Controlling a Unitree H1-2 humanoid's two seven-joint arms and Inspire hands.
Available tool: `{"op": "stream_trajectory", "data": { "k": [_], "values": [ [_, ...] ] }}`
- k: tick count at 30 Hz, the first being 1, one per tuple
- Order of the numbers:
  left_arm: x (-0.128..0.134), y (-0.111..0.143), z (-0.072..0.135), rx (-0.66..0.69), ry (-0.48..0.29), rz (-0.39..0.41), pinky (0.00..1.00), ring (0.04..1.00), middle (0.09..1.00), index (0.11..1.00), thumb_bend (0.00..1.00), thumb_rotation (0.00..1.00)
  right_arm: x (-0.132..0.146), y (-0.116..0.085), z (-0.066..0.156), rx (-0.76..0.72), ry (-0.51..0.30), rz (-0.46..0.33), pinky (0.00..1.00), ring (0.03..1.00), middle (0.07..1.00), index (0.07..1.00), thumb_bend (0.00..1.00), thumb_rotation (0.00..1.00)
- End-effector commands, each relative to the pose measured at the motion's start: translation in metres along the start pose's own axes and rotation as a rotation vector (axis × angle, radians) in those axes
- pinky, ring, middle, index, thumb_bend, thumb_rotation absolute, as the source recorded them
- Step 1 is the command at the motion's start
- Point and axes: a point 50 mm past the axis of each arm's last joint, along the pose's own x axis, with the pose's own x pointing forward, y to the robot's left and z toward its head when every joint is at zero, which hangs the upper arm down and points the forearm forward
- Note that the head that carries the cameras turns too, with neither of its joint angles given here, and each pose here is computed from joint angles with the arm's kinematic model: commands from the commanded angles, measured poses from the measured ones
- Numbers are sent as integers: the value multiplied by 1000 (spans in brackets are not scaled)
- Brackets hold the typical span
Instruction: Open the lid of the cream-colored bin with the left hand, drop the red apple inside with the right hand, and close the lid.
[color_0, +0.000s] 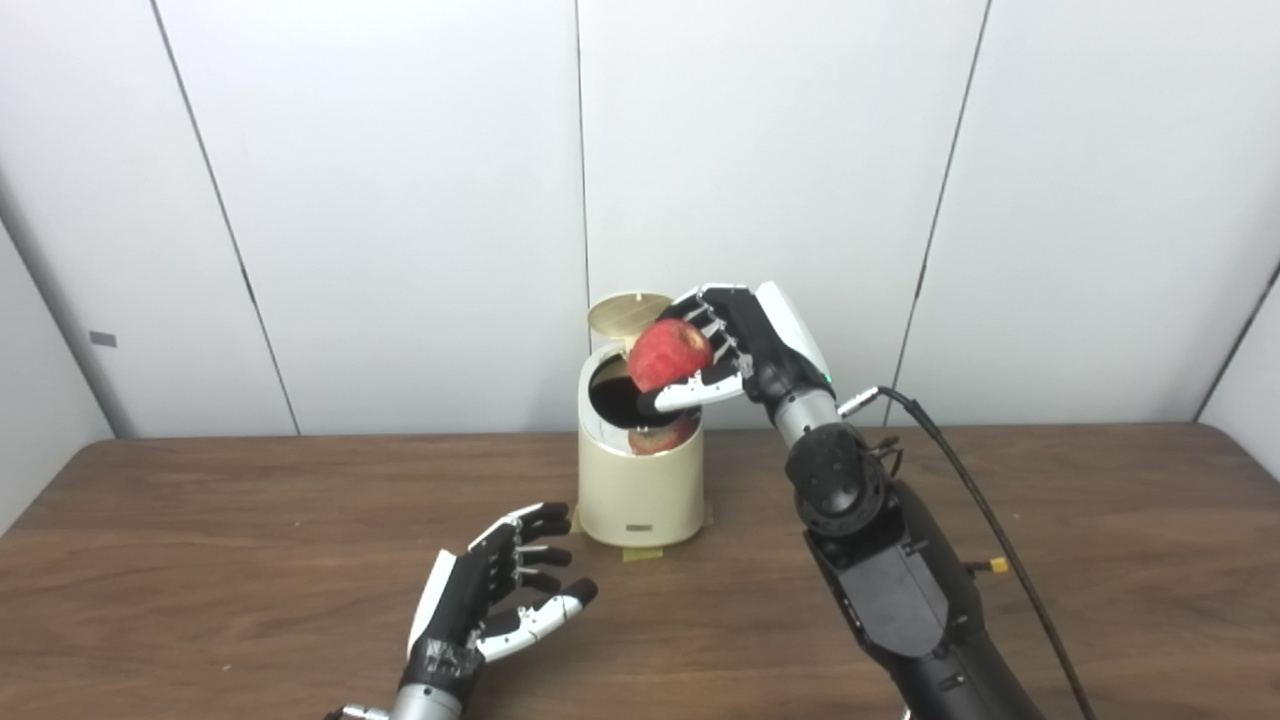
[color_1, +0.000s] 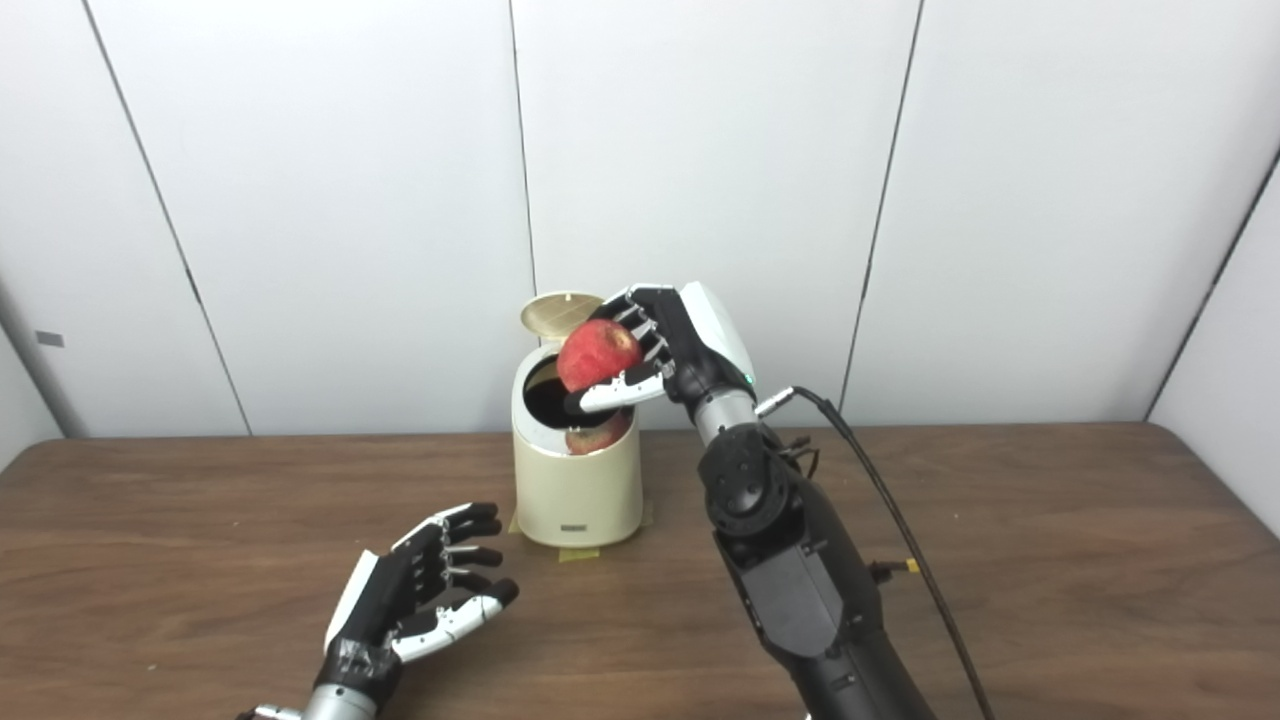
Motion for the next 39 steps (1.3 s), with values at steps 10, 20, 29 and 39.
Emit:
{"op": "stream_trajectory", "data": {
  "k": [10, 20, 29, 39],
  "values": [
    [12, -1, 22, -2, -88, 9, 589, 688, 784, 790, 691, 162, 17, -9, 32, -87, -129, -3, 346, 444, 471, 540, 519, 1],
    [11, -2, 23, -14, -89, 2, 585, 694, 790, 791, 681, 148, 10, -9, 30, -178, -114, 17, 371, 504, 682, 691, 872, 75],
    [11, -2, 23, -4, -86, 1, 583, 691, 788, 788, 680, 137, 7, -9, 28, -172, -114, 42, 388, 525, 694, 709, 866, 80],
    [10, -2, 24, 0, -83, 2, 590, 688, 779, 783, 675, 121, 5, -8, 26, -167, -106, 35, 390, 526, 689, 705, 847, 48]
  ]
}}
